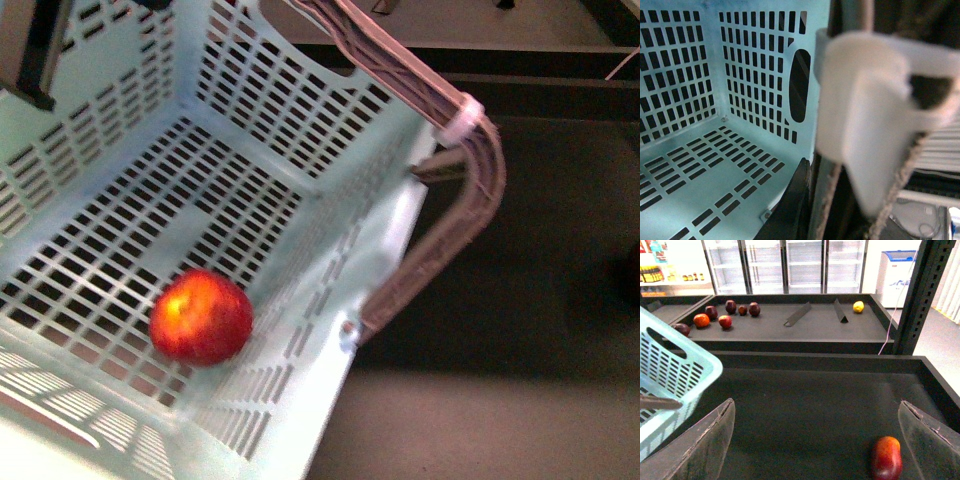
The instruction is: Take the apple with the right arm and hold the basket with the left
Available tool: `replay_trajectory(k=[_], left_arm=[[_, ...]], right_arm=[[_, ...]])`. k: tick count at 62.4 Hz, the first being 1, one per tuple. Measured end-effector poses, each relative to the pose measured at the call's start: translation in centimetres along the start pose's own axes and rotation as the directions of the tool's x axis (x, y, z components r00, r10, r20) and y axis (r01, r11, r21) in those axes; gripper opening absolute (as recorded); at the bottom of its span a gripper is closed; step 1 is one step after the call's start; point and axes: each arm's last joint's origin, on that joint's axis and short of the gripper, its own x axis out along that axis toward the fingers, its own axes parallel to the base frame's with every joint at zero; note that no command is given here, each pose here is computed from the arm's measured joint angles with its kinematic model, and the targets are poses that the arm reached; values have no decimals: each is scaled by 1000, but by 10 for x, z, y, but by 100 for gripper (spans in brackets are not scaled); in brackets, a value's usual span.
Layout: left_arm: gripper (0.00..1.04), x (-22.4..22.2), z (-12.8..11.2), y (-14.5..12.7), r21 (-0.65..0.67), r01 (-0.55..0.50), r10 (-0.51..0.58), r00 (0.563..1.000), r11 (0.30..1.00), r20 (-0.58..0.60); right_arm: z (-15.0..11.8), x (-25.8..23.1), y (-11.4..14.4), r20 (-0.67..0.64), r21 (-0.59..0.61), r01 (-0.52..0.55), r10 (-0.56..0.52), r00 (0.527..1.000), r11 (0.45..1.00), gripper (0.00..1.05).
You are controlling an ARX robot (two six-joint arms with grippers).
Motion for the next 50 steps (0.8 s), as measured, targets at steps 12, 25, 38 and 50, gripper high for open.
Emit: replay_trajectory(k=[12, 25, 38, 50], left_arm=[[8, 13, 37, 22, -144, -28, 32, 999, 989, 29], [8, 26, 69, 56, -256, -64, 91, 991, 965, 95], [8, 45, 73, 87, -295, -159, 182, 982, 942, 53], [8, 52, 64, 105, -338, -218, 218, 975, 915, -40]], right_arm=[[0, 0, 0, 0, 0, 0, 0, 1000, 1000, 96], [0, 0, 0, 0, 0, 0, 0, 1000, 1000, 96], [0, 0, 0, 0, 0, 0, 0, 1000, 1000, 96], [0, 0, 0, 0, 0, 0, 0, 1000, 1000, 96]])
